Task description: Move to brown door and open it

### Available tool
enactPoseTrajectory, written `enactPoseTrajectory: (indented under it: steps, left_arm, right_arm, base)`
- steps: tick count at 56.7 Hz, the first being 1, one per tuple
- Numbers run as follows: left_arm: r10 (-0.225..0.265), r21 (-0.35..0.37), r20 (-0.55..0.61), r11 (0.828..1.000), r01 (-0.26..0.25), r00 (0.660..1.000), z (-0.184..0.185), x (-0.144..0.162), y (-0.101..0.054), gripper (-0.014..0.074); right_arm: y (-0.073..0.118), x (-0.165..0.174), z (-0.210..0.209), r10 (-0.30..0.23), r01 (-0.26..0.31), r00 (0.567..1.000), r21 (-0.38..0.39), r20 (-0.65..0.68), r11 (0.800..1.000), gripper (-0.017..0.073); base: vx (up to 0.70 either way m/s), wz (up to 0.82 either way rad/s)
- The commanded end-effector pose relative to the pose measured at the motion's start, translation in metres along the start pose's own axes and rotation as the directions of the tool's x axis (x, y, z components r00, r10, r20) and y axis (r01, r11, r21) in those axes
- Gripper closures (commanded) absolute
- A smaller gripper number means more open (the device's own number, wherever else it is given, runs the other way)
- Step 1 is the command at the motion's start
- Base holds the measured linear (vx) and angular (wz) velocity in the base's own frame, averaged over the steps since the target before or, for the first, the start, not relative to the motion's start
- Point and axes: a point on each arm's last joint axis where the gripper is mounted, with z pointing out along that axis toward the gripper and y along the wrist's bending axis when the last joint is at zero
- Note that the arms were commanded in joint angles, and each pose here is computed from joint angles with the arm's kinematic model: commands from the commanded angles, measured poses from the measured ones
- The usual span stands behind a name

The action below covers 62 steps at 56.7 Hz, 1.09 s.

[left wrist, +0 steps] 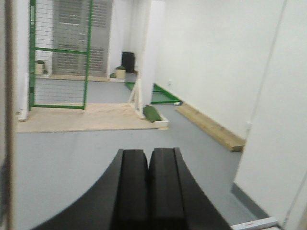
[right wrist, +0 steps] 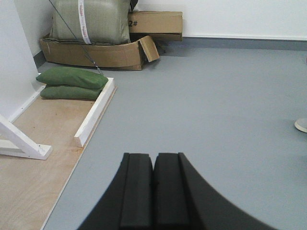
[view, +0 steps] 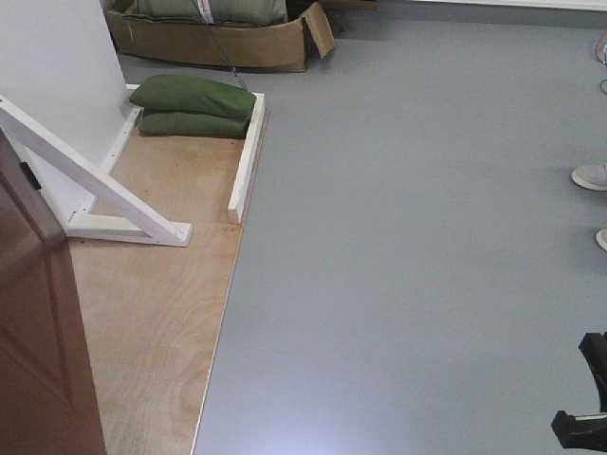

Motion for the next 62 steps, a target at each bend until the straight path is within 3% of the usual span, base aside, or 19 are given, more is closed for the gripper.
enactPoseTrajectory:
  steps: [1,9,18,32,47,62]
  left_arm:
    - [-0.09,0.191,0.082,0.979,0.073,0.993,-0.002,-0.013,-0.019,0.0559]
    - [-0.191,0.273,0.071,0.948,0.165,0.979,-0.004,-0.015,-0.025,0.0559]
    - [-0.218,0.328,0.037,0.925,0.194,0.975,-0.004,-0.011,-0.036,0.0558]
    - [-0.204,0.453,-0.065,0.866,0.211,0.977,-0.004,0.006,-0.073,0.0558]
    - [-0.166,0.554,-0.105,0.809,0.196,0.981,-0.016,0.013,-0.098,0.0558]
    - [-0.101,0.638,-0.086,0.758,0.133,0.991,-0.03,0.017,-0.118,0.0558]
  right_arm:
    - [0.0,-0.006,0.0,-0.01,0.01,0.997,0.005,0.078,1.0,0.0559]
    - [0.0,-0.006,0.0,-0.01,0.01,0.997,0.005,0.078,1.0,0.0559]
    - [0.0,-0.006,0.0,-0.01,0.01,0.997,0.005,0.078,1.0,0.0559]
    - [0.0,-0.006,0.0,-0.01,0.01,0.997,0.005,0.078,1.0,0.0559]
    - [0.0,-0.006,0.0,-0.01,0.01,0.997,0.005,0.078,1.0,0.0559]
    - [0.0,-0.006,0.0,-0.01,0.01,0.997,0.005,0.078,1.0,0.0559]
  base:
    - [0.0,0.0]
    - [0.0,0.0]
    - [0.0,0.0]
    - [0.0,0.0]
    - [0.0,0.0]
    - [0.0,0.0]
